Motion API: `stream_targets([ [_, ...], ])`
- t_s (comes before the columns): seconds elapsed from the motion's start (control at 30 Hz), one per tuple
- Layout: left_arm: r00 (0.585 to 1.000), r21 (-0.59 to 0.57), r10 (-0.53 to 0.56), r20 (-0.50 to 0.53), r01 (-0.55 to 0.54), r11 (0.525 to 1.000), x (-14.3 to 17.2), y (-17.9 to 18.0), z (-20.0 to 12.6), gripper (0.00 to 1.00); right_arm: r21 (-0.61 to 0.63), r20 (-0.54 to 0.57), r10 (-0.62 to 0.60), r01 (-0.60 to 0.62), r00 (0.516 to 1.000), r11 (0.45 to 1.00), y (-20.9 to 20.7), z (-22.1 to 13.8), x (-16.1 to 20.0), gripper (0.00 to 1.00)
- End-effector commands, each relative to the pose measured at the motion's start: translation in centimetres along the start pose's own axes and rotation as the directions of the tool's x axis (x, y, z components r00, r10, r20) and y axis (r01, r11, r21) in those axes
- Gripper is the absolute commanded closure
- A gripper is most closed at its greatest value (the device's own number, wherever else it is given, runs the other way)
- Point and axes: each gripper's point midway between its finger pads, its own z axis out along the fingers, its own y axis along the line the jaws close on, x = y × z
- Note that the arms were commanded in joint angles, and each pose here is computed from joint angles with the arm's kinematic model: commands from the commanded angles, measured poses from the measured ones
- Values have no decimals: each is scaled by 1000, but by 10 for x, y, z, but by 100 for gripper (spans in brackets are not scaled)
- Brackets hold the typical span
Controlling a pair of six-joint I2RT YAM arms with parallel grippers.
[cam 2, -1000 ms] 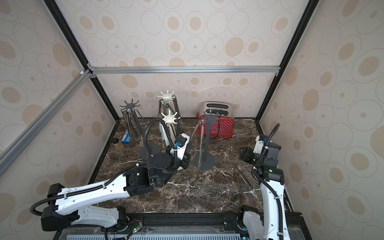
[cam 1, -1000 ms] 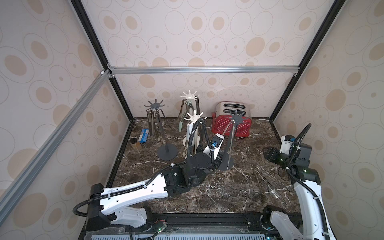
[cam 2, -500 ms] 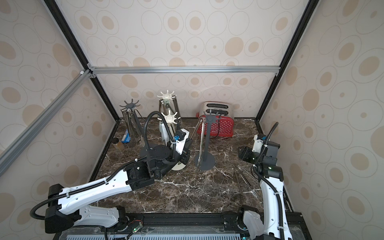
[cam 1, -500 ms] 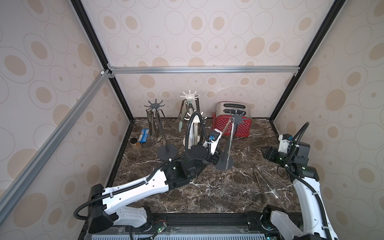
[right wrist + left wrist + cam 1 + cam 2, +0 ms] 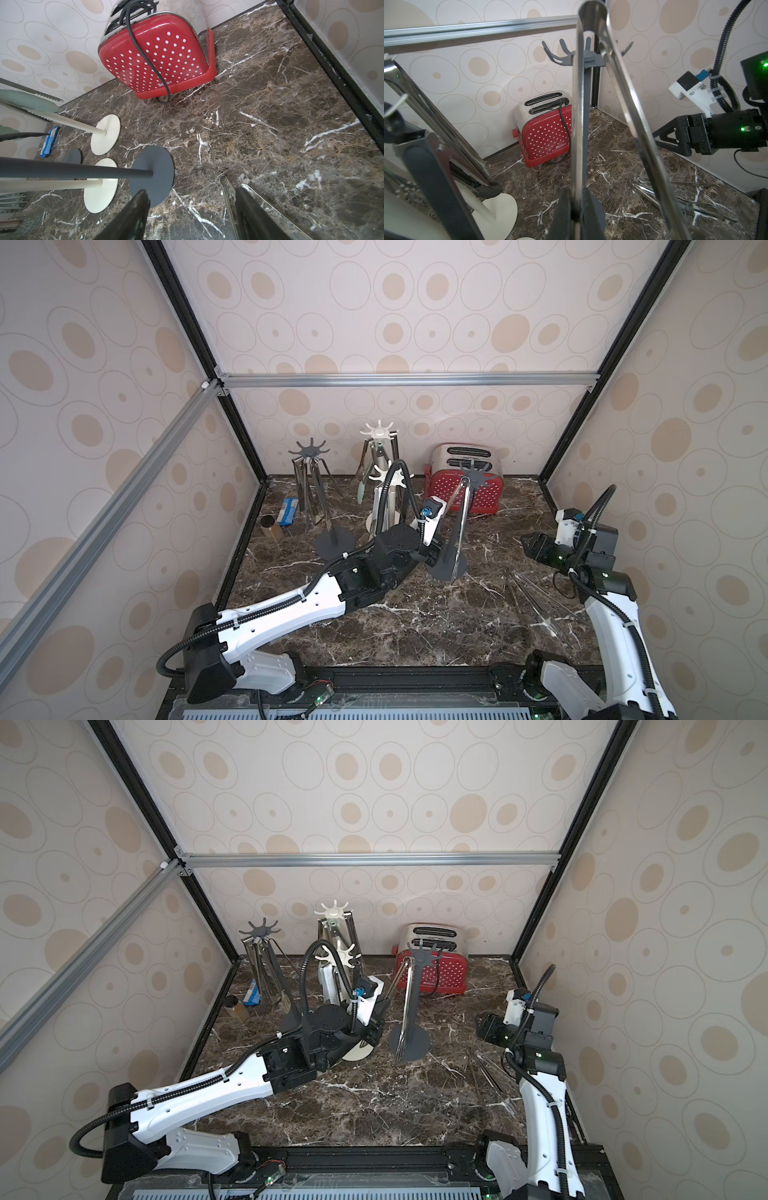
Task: Hang food tongs on kitchen utensil racks
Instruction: Hang the food tongs on the rack.
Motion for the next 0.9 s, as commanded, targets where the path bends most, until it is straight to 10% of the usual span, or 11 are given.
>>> stream_targets([
  [0.0,995,12,-55,86,54,998,-33,2,-1,100,-9,-12,-13,13,1000,1000,-1,3,4,31],
  [0.87,989,23,-73,129,71,997,-49,9,-21,100,-14,-18,-14,13,1000,1000,-1,4,6,31],
])
